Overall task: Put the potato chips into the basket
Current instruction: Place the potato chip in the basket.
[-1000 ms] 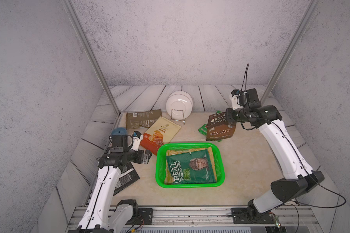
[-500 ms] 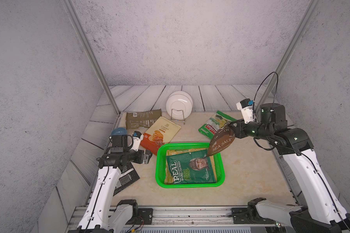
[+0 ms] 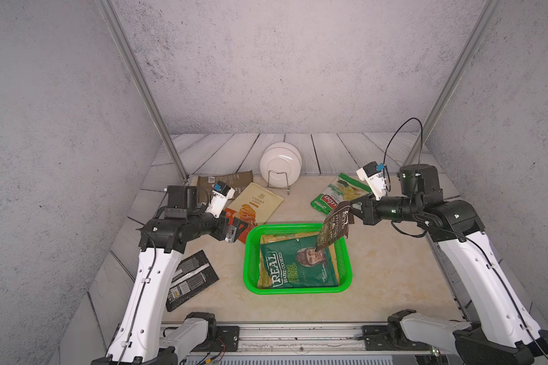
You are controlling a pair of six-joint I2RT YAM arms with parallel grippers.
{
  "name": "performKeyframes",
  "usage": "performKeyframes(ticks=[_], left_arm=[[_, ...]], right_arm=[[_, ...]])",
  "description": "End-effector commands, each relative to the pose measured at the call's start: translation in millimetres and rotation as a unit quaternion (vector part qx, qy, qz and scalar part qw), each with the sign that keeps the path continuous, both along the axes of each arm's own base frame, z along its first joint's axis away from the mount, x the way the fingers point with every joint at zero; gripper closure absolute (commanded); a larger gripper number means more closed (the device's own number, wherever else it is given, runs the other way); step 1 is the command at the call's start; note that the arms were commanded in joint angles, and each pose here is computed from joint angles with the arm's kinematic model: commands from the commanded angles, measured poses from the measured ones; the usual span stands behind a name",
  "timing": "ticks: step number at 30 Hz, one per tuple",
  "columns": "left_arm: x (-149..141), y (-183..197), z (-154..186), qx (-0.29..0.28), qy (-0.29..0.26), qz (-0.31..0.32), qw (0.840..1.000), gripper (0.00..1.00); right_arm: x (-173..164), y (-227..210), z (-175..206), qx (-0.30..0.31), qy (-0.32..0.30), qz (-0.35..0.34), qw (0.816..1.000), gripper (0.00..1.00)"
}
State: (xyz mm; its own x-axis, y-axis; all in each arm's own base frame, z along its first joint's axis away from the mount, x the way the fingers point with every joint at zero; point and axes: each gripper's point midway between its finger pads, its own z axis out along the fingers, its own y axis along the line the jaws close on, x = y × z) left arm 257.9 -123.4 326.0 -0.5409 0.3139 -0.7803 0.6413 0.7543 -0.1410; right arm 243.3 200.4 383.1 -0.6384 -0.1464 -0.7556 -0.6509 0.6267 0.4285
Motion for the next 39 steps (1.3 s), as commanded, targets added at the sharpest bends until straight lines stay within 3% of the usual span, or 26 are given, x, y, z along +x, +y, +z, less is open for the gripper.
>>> performKeyframes(ticks=[1,7,15,39], left_arm=[[-25.1,-24.3,13.0,-0.015,0.032,-0.058,0.998,0.01],[-46.7,-57.1,39.0,-0.031,0.032,-0.127,0.991,0.02],[-69.9,-79.7,42.1,-0.012,0.025,-0.186,0.982,0.01],[-70.3,-139.0,41.3,0.023,0.005,-0.232,0.972,0.02]], right_arm=[[2.2,20.6,13.7,0.03,-0.004,0.027,0.999,1.0],[6.1,45.7,-0.1,0.004,0.012,0.04,0.999,1.0],[11.9,72.4,-18.4,-0.02,0.038,0.035,0.998,1.0],[22.3,126.4,-27.4,-0.046,0.064,0.045,0.996,1.0]])
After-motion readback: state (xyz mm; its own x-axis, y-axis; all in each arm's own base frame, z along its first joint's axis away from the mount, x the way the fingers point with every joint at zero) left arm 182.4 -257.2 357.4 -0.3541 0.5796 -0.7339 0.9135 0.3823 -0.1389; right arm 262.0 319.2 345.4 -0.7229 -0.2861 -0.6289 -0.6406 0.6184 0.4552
